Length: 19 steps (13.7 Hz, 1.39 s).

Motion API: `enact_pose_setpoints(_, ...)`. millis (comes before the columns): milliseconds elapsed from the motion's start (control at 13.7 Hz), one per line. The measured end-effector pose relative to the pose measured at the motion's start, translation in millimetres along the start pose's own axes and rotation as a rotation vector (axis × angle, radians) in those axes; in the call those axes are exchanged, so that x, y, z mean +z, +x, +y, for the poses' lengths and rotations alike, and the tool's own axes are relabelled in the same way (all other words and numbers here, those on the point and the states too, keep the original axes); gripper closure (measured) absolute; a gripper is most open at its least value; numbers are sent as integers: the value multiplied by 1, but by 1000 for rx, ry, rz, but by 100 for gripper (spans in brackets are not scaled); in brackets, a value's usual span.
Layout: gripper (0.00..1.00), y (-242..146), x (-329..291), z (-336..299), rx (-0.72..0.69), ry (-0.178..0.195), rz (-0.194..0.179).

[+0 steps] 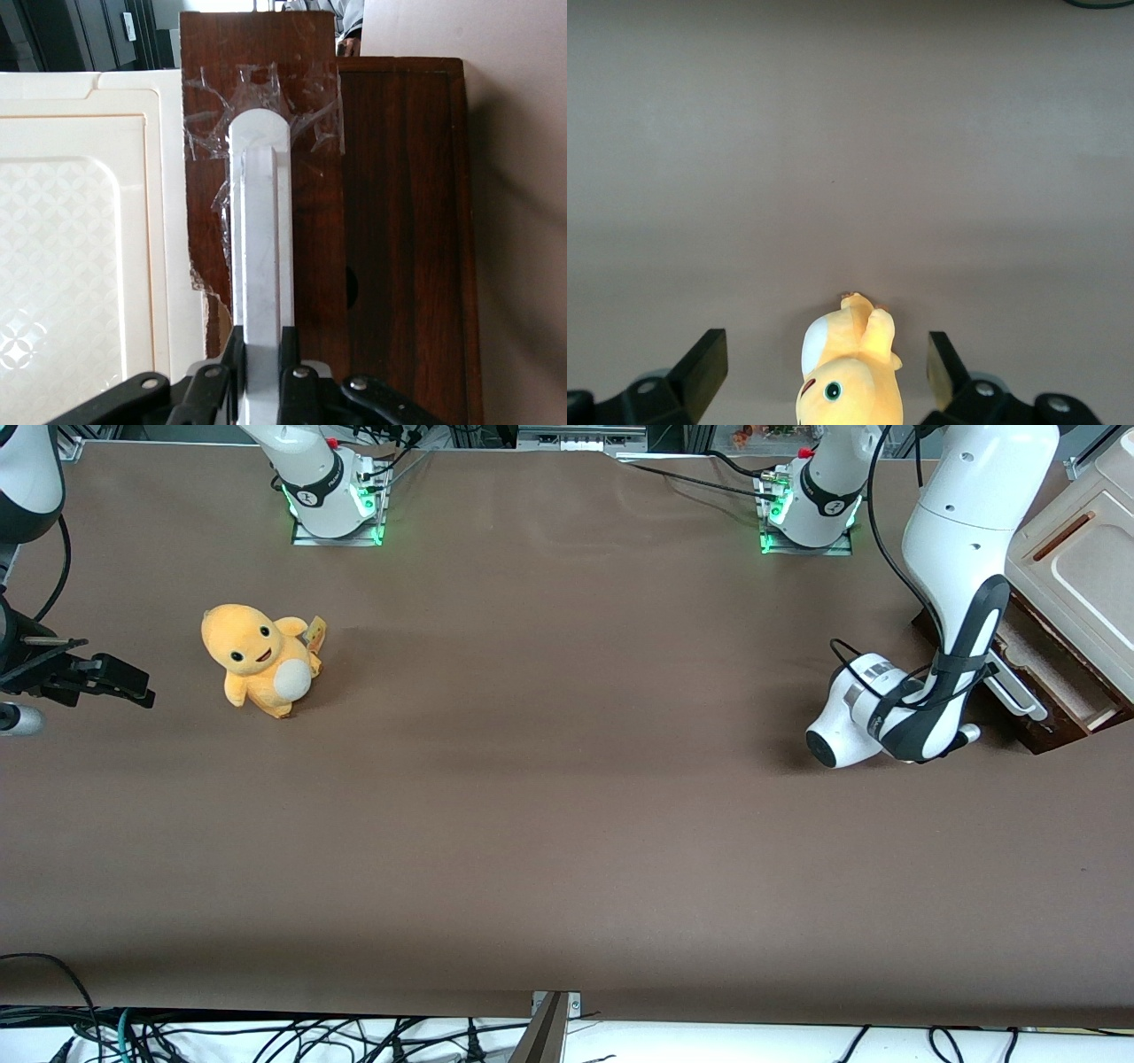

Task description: Open lower drawer with left arm only

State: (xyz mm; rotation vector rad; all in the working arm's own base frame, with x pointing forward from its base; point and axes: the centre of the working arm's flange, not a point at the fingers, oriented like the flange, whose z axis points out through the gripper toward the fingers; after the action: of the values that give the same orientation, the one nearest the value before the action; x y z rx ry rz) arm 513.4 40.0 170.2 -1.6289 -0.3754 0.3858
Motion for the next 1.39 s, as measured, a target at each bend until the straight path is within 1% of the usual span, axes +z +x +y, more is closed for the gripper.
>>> enact_pose_setpoints(439,81,0,-6,-1,-2,-8,0)
enact_pose_setpoints(585,81,-3,-14,-1,-2,-13,-9)
enact_pose_setpoints(805,81,-6,-21,1,1,-4,-9)
enact_pose_setpoints(1390,81,-4,-22,2,-1,-9,-21)
